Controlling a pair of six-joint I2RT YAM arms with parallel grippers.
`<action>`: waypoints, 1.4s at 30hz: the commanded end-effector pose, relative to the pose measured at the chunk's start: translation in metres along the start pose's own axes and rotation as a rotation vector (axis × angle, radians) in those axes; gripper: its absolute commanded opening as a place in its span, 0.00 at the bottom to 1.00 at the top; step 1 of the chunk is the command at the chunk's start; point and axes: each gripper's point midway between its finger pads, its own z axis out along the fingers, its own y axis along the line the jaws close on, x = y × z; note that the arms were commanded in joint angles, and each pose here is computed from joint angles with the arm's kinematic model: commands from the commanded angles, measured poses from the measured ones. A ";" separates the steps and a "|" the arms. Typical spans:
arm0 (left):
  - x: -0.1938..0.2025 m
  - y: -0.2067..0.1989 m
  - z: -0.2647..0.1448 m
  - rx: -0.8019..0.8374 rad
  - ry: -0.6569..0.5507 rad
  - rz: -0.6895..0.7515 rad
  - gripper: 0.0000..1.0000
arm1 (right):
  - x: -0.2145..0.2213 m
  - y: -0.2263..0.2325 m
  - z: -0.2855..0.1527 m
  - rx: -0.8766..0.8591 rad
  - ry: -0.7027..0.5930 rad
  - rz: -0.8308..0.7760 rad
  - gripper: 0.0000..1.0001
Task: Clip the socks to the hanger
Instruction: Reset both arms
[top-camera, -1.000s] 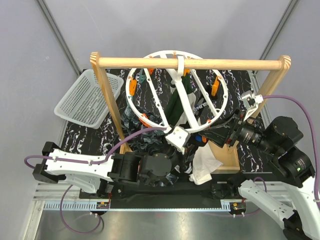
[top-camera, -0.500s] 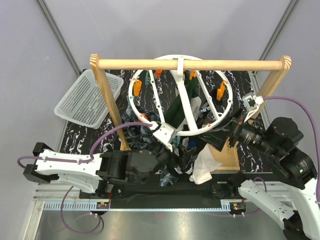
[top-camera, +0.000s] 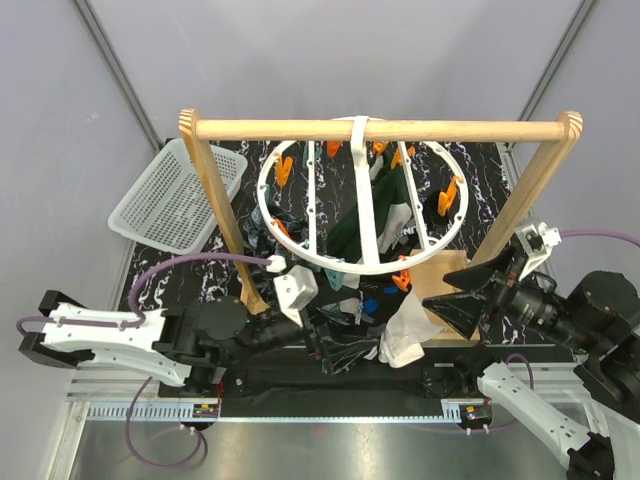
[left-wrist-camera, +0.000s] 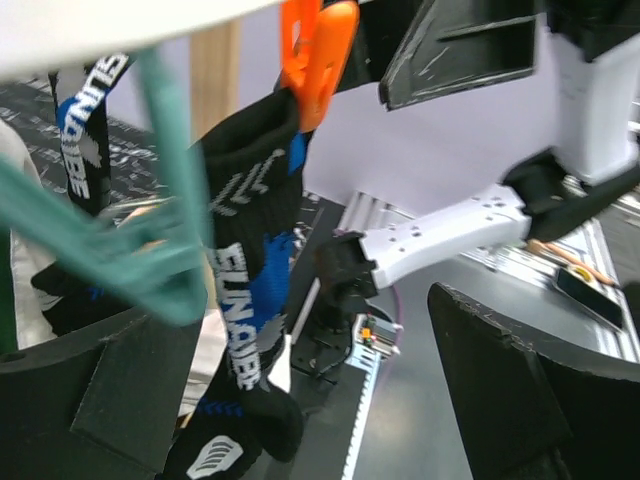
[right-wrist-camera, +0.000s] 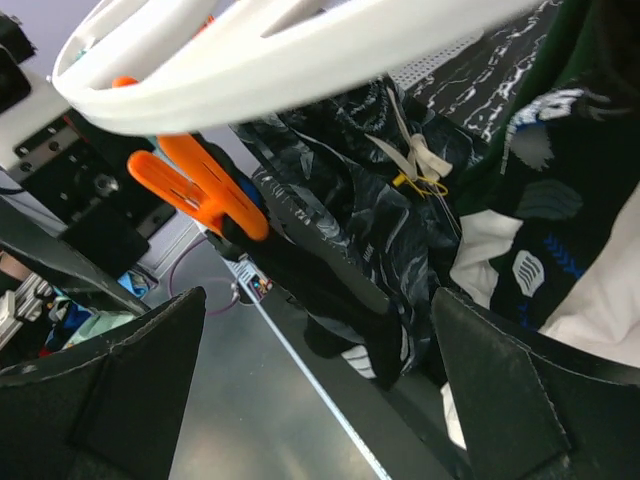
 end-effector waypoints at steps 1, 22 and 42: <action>-0.027 -0.013 -0.022 0.104 -0.055 0.004 0.99 | 0.004 -0.005 -0.019 0.064 -0.014 0.005 1.00; -0.028 0.056 -0.096 -0.110 -0.130 -0.109 0.96 | 0.045 -0.043 -0.043 0.155 -0.178 0.123 1.00; 0.110 0.073 -0.117 0.087 -0.321 -0.407 0.99 | 0.166 -0.148 0.089 0.107 -0.133 0.378 1.00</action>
